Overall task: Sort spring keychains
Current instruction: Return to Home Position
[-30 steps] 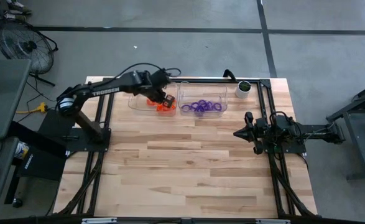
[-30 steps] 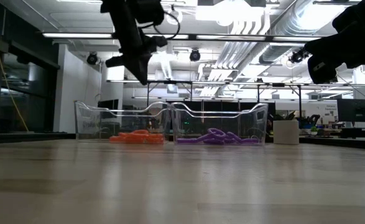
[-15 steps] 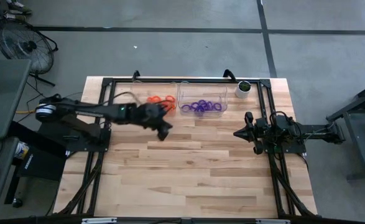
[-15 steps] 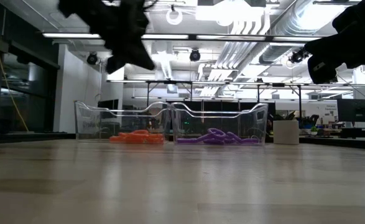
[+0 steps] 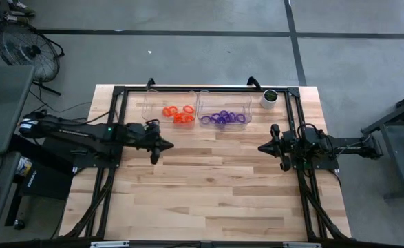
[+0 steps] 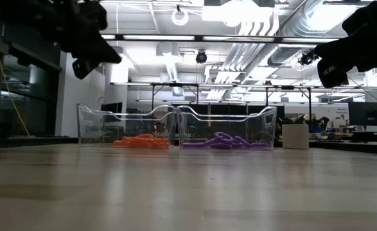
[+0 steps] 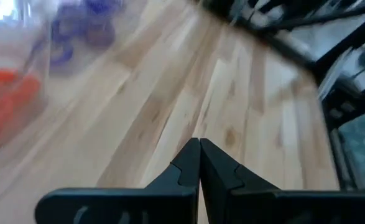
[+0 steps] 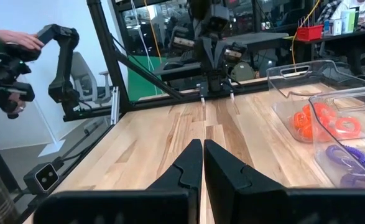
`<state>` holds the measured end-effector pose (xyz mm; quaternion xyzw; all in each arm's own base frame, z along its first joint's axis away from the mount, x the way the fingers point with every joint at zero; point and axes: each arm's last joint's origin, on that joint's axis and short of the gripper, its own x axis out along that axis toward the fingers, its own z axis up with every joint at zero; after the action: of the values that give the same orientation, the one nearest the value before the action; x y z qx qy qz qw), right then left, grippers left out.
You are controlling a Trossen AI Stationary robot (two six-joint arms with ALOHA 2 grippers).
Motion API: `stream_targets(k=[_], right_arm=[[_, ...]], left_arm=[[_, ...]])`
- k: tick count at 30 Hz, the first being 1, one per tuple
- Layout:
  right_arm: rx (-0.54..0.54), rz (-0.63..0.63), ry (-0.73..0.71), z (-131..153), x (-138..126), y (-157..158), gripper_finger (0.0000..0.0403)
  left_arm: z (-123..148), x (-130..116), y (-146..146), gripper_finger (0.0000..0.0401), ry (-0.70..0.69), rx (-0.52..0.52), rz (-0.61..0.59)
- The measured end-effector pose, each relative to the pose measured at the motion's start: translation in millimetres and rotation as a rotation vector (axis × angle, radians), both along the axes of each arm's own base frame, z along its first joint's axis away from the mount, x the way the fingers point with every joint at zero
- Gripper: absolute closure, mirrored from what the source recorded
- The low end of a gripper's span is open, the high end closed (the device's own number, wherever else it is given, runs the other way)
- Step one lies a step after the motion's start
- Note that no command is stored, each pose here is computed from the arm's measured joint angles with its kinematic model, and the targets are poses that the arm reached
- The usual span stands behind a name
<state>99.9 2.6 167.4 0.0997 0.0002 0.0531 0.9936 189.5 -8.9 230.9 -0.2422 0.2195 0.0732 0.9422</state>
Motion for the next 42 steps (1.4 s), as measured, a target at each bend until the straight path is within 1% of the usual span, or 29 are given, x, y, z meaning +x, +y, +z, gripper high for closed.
stream_targets(k=[2, 8, 13, 20, 26, 29, 32, 37, 42], right_arm=[[0.000, 0.000, 0.000, 0.0, 0.0, 0.0, 0.0391], [0.000, 0.000, 0.000, 0.0, 0.0, 0.0, 0.0391], [0.000, 0.000, 0.000, 0.0, 0.0, 0.0, 0.0391], [0.000, 0.000, 0.000, 0.0, 0.0, 0.0, 0.0391], [0.000, 0.000, 0.000, 0.0, 0.0, 0.0, 0.0391], [0.000, 0.000, 0.000, 0.0, 0.0, 0.0, 0.0391], [0.000, 0.000, 0.000, 0.0, 0.0, 0.0, 0.0391], [0.000, 0.000, 0.000, 0.0, 0.0, 0.0, 0.0391], [0.000, 0.001, 0.000, 0.1, 0.0, 0.0, 0.0391]], left_arm=[[2.1, -7.8, 0.7, 0.0401, -0.065, 0.020, -0.007], [-4.3, -28.0, 1.9, 0.0401, -0.163, 0.115, -0.045], [-18.5, -41.4, 2.5, 0.0401, -0.223, 0.200, -0.080], [-34.6, -57.4, 3.2, 0.0401, -0.301, 0.254, -0.099], [-47.0, -68.6, 3.8, 0.0401, -0.344, 0.276, -0.104], [-51.1, -72.6, 3.8, 0.0401, -0.364, 0.324, -0.122], [-55.6, -76.1, 3.8, 0.0401, -0.383, 0.400, -0.147], [-64.0, -81.2, 4.1, 0.0401, -0.409, 0.445, -0.154], [-70.8, -85.2, 4.0, 0.0401, -0.359, 0.455, -0.181]])
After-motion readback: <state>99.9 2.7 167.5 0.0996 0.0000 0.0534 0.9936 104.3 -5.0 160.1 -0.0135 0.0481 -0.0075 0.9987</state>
